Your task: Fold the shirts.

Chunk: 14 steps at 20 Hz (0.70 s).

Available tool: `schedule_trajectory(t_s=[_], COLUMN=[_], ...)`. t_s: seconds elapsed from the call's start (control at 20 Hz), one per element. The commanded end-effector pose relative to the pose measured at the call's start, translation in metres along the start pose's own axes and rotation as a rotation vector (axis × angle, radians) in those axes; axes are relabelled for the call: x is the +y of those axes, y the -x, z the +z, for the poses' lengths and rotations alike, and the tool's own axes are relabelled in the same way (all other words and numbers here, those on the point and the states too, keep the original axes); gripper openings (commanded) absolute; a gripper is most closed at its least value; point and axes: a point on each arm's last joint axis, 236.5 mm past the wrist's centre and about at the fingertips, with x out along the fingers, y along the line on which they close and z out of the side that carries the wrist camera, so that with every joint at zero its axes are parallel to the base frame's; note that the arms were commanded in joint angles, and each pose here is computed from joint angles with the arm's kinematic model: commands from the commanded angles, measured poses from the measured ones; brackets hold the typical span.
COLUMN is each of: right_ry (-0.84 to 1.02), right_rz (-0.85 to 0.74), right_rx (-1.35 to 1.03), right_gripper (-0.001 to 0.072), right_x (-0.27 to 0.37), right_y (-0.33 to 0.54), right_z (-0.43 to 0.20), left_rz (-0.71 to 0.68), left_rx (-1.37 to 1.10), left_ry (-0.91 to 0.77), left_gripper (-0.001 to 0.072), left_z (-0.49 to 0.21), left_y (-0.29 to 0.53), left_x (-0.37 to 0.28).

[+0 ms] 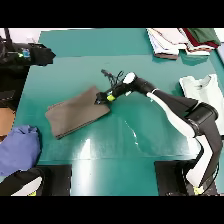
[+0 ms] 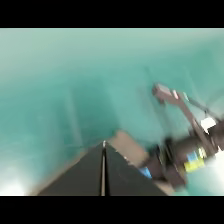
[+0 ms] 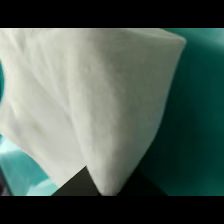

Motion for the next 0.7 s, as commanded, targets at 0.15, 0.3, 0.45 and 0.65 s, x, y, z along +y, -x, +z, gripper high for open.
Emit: schedule_trajectory(t_s=[0.15,0.3,0.45,0.65], right_ry=[-0.027,-0.145,-0.286,-0.431], right_rz=[-0.277,-0.421,-0.52,-0.609], right_rx=[-0.293,-0.387,-0.508,-0.66], right_gripper=[0.0017,0.0017,0.0017,0.0017], right_x=[-0.08,-0.138,-0.188,-0.238], right_y=[0.225,0.343,0.44,0.524], right_z=[0.072,0.05,0.016,-0.023], left_rz=[-0.156,-0.168,-0.169,-0.17], left_rx=[0.013,-0.02,-0.028,-0.026], left_ry=[-0.089,-0.083,-0.079,-0.052], left_gripper=[0.0029,0.0029,0.0029,0.0029], left_z=[-0.011,-0.004,-0.002,-0.002], left_y=[-0.009,-0.008,-0.008,-0.008], left_x=[-0.078,-0.084,-0.084,-0.085])
